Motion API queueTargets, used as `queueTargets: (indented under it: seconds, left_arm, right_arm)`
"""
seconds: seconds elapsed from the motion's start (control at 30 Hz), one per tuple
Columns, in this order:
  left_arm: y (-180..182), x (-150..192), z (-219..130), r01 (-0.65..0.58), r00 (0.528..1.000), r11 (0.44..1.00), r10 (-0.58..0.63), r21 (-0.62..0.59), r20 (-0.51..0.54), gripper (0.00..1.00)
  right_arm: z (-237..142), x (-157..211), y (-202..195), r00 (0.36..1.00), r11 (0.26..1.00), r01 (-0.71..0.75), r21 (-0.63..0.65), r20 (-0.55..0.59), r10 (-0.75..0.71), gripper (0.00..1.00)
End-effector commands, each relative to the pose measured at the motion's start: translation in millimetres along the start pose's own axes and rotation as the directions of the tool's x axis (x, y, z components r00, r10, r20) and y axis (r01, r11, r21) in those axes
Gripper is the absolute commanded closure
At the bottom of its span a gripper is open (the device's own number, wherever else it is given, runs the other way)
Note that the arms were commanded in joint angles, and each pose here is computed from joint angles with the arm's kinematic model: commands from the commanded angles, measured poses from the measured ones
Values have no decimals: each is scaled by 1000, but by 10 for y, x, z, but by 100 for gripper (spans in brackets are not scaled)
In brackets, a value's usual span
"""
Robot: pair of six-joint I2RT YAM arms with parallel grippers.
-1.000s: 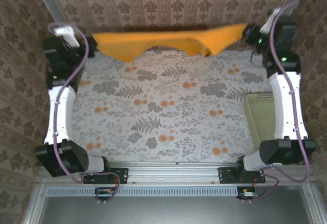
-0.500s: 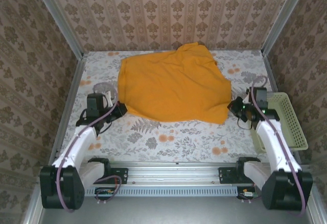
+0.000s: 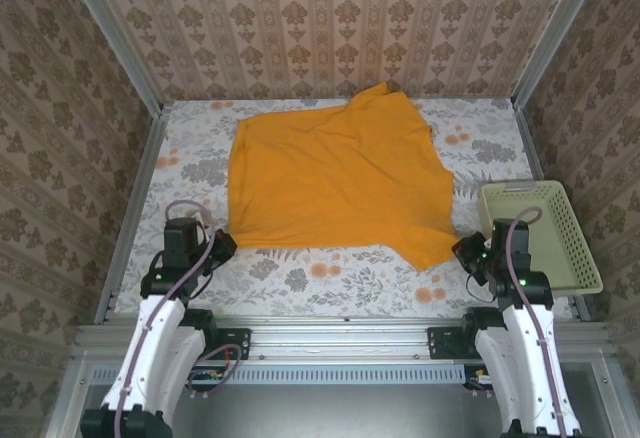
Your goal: Fold the inside-out t-shirt
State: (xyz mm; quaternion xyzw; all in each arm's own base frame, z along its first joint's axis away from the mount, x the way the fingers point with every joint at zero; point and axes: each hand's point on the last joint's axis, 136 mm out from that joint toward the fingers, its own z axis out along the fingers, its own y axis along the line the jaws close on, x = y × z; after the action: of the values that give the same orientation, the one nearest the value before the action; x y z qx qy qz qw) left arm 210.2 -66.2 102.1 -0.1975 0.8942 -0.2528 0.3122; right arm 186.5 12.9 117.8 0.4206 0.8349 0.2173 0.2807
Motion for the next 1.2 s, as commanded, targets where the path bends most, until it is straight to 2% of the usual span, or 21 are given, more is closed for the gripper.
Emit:
queueTargets:
  seconds: [0.0, 0.37, 0.5, 0.53, 0.6, 0.67, 0.73, 0.8, 0.9, 0.97, 1.07, 1.17]
  left_arm:
    - [276, 174, -51, 76, 997, 992, -76, -101, -3, 100]
    - [446, 281, -212, 197, 978, 975, -188, -104, 94, 100]
    - [499, 322, -257, 217, 974, 967, -206, -131, 93, 90]
    - [527, 339, -269, 222, 973, 964, -210, -146, 92, 82]
    - [566, 357, -299, 237, 970, 958, -223, -164, 98, 66]
    - [585, 344, -356, 248, 966, 954, -229, -170, 122, 53]
    - [563, 301, -416, 258, 960, 954, -235, -156, 151, 46]
    - [508, 222, -479, 262, 954, 956, -236, -133, 183, 43]
    - [295, 29, -491, 221, 957, 973, -204, -62, 208, 42]
    - [87, -95, -402, 186, 967, 983, -182, -5, 175, 43]
    - [-224, -275, -234, 123, 985, 991, -128, 49, 113, 43]
    - [-482, -481, -82, 14, 996, 1000, -16, 15, 91, 41]
  right_arm:
    - [-143, 65, -234, 999, 995, -45, 93, 19, 44, 100]
    - [-460, 257, -513, 991, 984, -124, 131, 65, 117, 100]
    - [-601, 211, -555, 988, 983, -117, 140, 120, 100, 100]
    - [-610, 205, -549, 988, 985, -111, 135, 125, 95, 95]
    - [-612, 204, -549, 988, 985, -108, 134, 126, 91, 74]
    - [-630, 195, -550, 987, 984, -111, 138, 131, 93, 62]
    - [-693, 141, -552, 983, 983, -109, 149, 162, 85, 48]
    - [-809, 37, -538, 975, 982, -96, 164, 215, 59, 38]
    - [-988, -136, -398, 959, 988, -48, 146, 285, 4, 32]
    - [-1034, -260, -179, 951, 995, 21, 102, 305, -51, 32]
    - [-866, -337, 257, 968, 990, 141, 25, 208, -143, 31]
    - [-609, -394, 660, 968, 971, 231, -61, 110, -224, 29]
